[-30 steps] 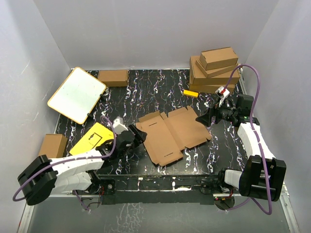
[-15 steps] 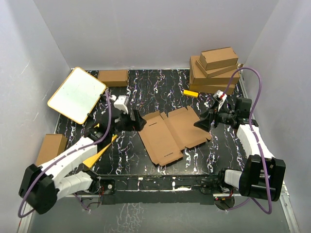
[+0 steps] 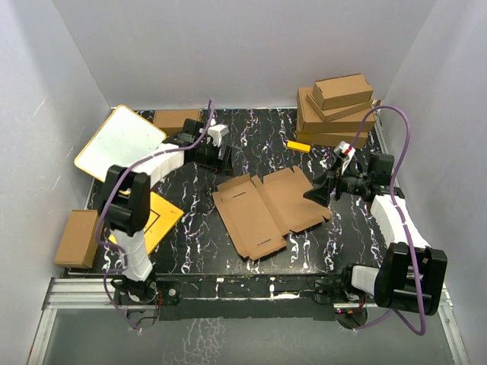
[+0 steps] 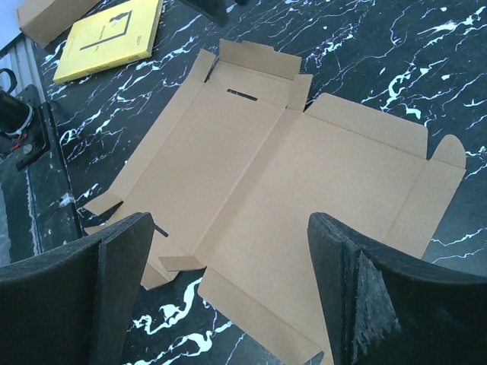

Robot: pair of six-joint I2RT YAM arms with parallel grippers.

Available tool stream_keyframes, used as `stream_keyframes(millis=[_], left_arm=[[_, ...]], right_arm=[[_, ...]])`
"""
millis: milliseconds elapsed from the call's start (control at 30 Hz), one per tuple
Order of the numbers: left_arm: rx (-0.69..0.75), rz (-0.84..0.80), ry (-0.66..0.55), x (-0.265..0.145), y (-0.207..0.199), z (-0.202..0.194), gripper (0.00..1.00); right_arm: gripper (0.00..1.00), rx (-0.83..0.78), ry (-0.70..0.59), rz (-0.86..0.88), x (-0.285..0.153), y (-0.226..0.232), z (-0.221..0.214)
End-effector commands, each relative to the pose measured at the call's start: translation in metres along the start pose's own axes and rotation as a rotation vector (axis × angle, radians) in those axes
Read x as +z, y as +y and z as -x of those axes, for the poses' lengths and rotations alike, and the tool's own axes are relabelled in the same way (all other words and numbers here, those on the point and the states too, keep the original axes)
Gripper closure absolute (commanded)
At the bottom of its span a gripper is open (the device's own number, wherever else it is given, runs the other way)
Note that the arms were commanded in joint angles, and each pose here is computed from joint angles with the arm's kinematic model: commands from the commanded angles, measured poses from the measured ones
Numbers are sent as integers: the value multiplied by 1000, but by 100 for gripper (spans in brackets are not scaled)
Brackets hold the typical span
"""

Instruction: Fold the paper box

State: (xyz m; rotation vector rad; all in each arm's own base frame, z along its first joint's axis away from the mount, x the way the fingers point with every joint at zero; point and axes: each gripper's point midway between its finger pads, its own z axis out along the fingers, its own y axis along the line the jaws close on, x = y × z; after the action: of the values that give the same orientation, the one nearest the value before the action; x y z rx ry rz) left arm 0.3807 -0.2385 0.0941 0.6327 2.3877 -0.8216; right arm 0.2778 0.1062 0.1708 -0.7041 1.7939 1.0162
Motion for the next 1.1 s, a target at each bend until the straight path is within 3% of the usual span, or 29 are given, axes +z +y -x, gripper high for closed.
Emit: stream_keyframes(millis=[0, 467, 700, 767, 1067], left_arm=[[25, -133, 199, 9, -7, -25, 24], [-24, -242, 269, 40, -4, -29, 63], [-25, -254, 262, 44, -7, -32, 69], [-28, -249, 260, 45, -7, -34, 75], [-20, -192, 134, 28, -14, -25, 98]], right_arm=[[11, -81, -22, 7, 0, -2, 9], [11, -71, -20, 5, 0, -3, 8], [11, -69, -20, 5, 0, -4, 9], [11, -69, -20, 5, 0, -4, 9], [11, -69, -21, 6, 0, -3, 10]])
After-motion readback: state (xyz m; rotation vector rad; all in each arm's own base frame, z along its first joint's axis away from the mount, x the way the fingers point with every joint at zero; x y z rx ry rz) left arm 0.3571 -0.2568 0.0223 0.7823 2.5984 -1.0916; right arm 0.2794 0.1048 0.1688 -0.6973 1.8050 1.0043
